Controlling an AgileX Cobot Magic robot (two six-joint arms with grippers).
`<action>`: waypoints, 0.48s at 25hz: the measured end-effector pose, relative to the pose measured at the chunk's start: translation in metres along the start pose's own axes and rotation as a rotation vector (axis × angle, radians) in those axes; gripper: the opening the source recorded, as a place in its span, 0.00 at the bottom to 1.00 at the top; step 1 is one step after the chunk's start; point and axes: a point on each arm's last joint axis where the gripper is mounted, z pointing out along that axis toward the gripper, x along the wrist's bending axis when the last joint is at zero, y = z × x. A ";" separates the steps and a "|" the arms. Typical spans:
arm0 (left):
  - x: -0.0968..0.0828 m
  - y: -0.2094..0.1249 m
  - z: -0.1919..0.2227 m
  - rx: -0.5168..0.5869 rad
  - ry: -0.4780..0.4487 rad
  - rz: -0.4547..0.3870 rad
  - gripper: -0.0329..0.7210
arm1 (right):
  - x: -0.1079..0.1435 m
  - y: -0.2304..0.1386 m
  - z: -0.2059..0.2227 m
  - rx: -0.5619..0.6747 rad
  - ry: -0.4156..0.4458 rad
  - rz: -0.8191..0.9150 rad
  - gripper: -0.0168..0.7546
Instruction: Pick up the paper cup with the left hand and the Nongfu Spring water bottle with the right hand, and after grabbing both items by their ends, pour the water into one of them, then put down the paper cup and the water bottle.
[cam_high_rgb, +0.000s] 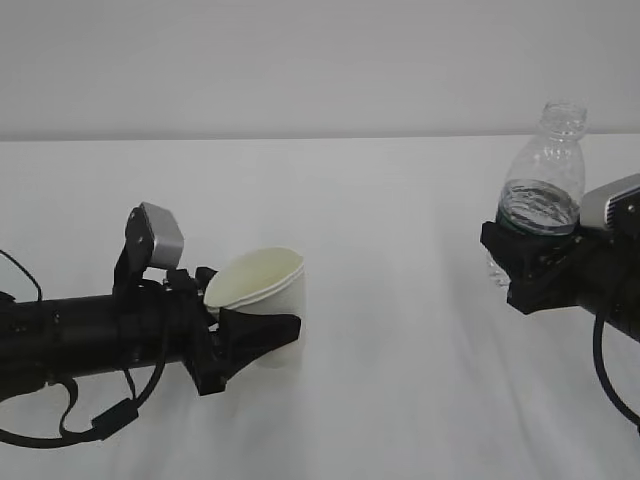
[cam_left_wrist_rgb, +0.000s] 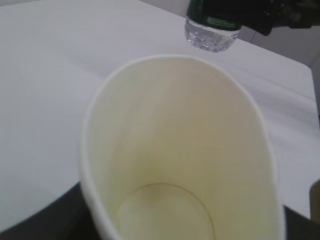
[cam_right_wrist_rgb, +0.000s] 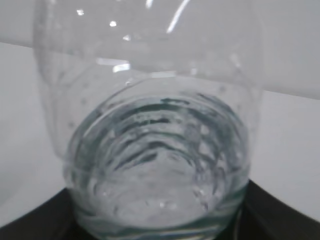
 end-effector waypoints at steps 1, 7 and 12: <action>-0.001 0.000 0.001 0.006 -0.019 -0.003 0.61 | 0.000 0.000 0.000 0.000 0.002 -0.001 0.59; -0.004 0.008 0.009 0.037 -0.140 0.012 0.61 | 0.003 -0.004 -0.004 0.018 0.008 0.005 0.59; -0.003 0.017 0.015 0.049 -0.205 0.033 0.60 | 0.005 -0.009 -0.009 0.041 0.011 0.014 0.59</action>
